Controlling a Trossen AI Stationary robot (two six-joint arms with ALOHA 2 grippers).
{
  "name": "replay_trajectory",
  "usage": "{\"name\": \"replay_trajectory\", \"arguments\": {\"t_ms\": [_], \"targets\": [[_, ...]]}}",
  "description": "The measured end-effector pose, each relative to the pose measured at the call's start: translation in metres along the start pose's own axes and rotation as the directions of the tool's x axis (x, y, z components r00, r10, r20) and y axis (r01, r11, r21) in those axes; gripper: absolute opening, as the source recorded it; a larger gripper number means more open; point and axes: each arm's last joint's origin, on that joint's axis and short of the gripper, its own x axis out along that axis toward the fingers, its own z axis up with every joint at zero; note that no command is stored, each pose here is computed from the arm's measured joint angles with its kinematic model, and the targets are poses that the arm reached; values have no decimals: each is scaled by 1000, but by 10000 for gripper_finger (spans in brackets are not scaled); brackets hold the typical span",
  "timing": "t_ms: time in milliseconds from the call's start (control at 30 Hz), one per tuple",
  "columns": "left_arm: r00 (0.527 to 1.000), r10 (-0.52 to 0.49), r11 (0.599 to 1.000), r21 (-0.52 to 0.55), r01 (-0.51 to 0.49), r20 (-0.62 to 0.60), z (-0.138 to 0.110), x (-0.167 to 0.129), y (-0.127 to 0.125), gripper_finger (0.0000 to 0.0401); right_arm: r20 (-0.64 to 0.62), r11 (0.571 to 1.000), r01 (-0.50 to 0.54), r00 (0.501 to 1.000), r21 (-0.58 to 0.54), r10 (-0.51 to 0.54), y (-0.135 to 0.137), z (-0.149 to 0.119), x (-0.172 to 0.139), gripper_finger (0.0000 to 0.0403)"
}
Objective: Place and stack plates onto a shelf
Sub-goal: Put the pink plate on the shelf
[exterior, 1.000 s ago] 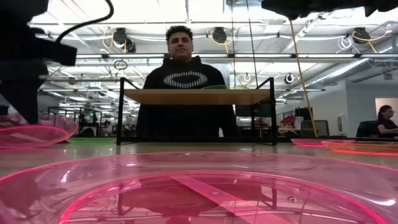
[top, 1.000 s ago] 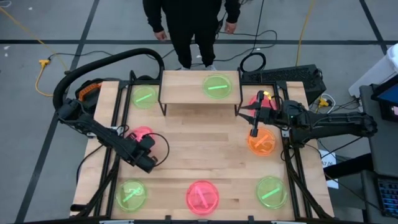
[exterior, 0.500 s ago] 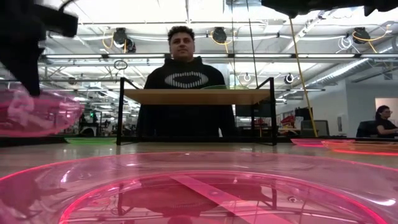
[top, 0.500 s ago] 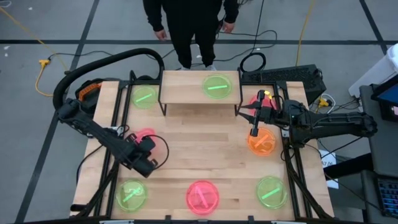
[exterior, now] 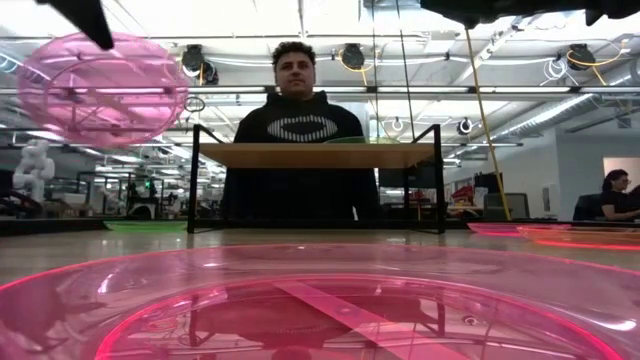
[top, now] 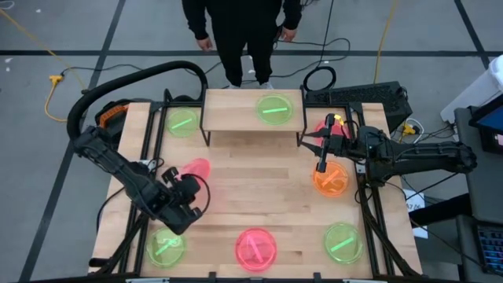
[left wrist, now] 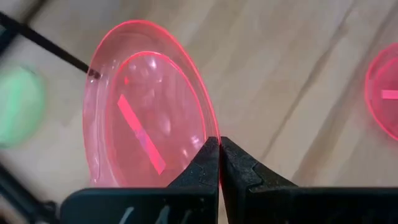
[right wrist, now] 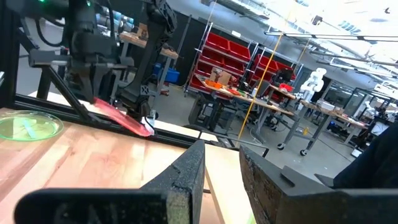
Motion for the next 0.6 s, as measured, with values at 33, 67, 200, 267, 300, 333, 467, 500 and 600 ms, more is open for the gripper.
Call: {"name": "replay_trajectory", "arguments": {"t_ms": [33, 67, 200, 267, 300, 333, 467, 500, 600], "targets": [[1000, 13, 1000, 19, -13, 4, 4, -1, -2, 0, 0, 1000, 0, 1000, 0, 0, 0, 0, 0, 86], [1000, 27, 999, 36, -27, 2, 7, -1, -3, 0, 0, 1000, 0, 1000, 0, 0, 0, 0, 0, 86], [995, 100, 989, 108, -100, 5, 21, -2, -7, 0, 0, 1000, 0, 1000, 5, 0, 0, 0, 0, 86], [991, 132, 981, 144, -132, 8, 27, -3, -8, 0, 0, 1000, 0, 1000, 6, 0, 0, 0, 0, 86], [989, 146, 976, 159, -147, 14, 30, -2, -9, 0, 0, 1000, 0, 1000, 7, 0, 0, 0, 0, 86], [987, 158, 971, 175, -160, 23, 34, -2, -9, 0, 0, 1000, 0, 1000, 8, 0, 0, 0, 0, 86], [982, 182, 953, 236, -188, 47, 45, 0, -9, 0, 0, 1000, 0, 1000, 11, 0, 0, 0, 0, 86], [980, 188, 948, 252, -197, 57, 47, 0, -9, 0, 2, 1000, 0, 1000, 12, 0, 0, 0, 0, 86], [976, 207, 934, 283, -216, 63, 52, 4, -5, 0, 17, 1000, 6, 1000, 17, -6, -1, 2, 0, 86]]}}
